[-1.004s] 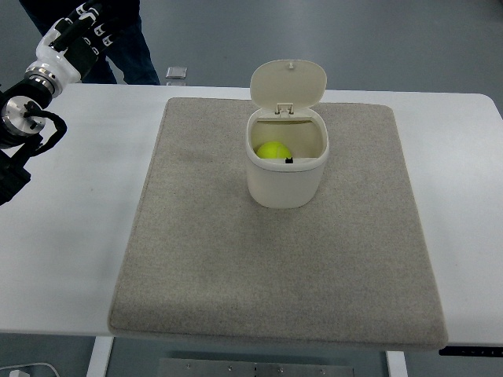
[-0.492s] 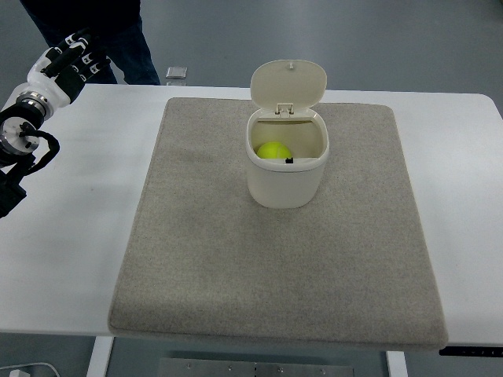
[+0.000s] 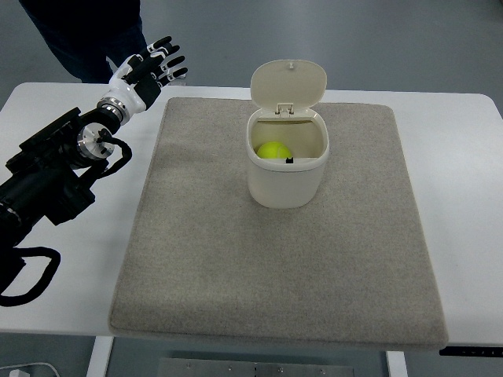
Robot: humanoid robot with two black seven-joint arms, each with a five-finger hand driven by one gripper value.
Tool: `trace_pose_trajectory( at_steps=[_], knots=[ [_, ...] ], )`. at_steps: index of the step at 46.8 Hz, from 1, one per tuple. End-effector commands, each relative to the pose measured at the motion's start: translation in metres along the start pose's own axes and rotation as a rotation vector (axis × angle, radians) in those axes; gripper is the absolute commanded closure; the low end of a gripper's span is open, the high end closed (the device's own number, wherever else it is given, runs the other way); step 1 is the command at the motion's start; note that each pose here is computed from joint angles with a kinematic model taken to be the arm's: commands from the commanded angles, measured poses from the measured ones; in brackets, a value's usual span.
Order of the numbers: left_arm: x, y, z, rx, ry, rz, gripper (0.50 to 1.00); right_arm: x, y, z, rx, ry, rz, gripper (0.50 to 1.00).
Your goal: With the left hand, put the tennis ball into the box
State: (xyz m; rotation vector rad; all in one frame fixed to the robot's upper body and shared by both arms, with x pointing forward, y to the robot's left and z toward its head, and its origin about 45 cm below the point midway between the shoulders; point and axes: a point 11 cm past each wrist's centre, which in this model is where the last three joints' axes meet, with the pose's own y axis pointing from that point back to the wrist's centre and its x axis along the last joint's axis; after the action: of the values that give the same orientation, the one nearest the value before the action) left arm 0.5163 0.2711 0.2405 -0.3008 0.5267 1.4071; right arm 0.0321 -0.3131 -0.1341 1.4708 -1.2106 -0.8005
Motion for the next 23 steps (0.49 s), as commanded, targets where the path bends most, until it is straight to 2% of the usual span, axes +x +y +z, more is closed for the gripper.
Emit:
trace_pose_trajectory(
  at_steps=[1,6,7,9,13,23],
  knots=[
    [-0.001,-0.001,0.005,-0.008,-0.004,0.0,0.748,0.0,0.0,0.001,-0.001,0.001,0.001,0.562],
    [0.002,0.0,0.009,-0.014,-0.009,0.006,0.727,0.0,0.0,0.002,-0.004,0.001,0.003,0.562],
    [0.004,0.0,0.01,-0.016,-0.01,0.009,0.707,0.0,0.001,0.004,-0.007,-0.001,0.003,0.562],
    [0.009,0.001,0.013,-0.019,-0.014,0.022,0.628,0.0,0.001,0.004,-0.007,0.001,0.004,0.562],
    [0.017,0.002,0.015,-0.023,-0.022,0.061,0.562,0.0,0.001,0.004,-0.007,0.001,0.004,0.562],
    [0.023,0.003,0.023,-0.047,-0.022,0.084,0.568,0.0,0.001,0.004,-0.007,0.0,0.006,0.562]
  ],
)
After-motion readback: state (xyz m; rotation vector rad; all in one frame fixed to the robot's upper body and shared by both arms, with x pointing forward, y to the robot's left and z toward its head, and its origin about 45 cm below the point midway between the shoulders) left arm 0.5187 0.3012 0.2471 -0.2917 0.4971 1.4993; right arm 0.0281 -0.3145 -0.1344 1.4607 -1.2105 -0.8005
